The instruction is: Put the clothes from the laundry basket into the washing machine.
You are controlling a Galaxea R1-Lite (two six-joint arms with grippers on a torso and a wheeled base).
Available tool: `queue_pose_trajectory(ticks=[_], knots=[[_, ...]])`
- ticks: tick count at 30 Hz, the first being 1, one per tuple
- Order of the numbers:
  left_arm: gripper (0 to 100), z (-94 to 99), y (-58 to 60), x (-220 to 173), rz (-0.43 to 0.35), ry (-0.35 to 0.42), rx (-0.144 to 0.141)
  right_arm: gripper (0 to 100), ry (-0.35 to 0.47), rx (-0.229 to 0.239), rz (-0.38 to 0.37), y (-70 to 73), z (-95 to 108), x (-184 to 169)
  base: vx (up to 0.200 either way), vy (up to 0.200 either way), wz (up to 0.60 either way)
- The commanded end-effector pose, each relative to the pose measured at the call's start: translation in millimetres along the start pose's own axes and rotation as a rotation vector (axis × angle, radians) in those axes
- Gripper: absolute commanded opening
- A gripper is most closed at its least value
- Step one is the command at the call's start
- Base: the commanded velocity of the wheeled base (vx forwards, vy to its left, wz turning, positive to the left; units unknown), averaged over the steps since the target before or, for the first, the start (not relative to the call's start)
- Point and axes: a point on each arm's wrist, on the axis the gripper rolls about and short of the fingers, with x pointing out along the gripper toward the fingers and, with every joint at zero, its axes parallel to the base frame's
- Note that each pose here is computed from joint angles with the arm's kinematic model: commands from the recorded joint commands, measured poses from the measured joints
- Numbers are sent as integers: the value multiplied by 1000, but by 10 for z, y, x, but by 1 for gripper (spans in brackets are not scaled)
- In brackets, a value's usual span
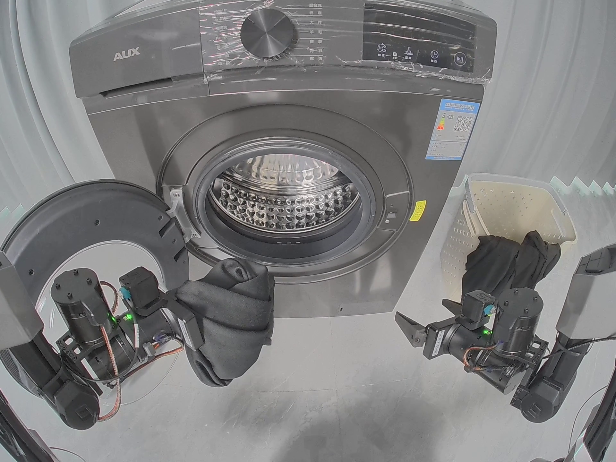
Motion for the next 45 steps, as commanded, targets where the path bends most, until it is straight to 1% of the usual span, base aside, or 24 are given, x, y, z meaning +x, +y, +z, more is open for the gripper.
queue_pose_trajectory(ticks=[1, 7, 10, 13, 23, 26, 31, 40, 45], knots=[[0, -37, 2, 11, 0, 16, -3, 100, 4, 2, 1, 3, -12, 5, 0, 0, 0], [0, -67, -5, 27, -4, 28, -4, 100, 2, 1, 8, 24, -8, -2, 200, 0, 0], [0, -82, -16, 29, -9, 34, -2, 100, -1, 3, 8, 25, -3, -4, 0, 0, 0], [0, -94, -21, 23, -10, 40, 9, 100, 2, 2, 8, 24, -9, -5, 0, 0, 0], [0, -120, -29, 15, -13, 54, 10, 100, 9, 2, 8, 25, -23, -7, 0, 0, 0], [0, -124, -34, 11, -15, 55, 20, 100, 9, 2, 8, 25, -23, -7, 0, 0, 0], [0, -133, -24, 21, -12, 58, 21, 100, 9, 2, 8, 25, -23, -7, 0, 0, 0], [0, -165, -26, 44, -15, 70, 20, 100, 8, 1, 14, 41, -22, -12, 200, 0, 0], [0, -182, -45, 47, -22, 78, 19, 100, 9, 1, 14, 40, -25, -15, 0, 0, 0]])
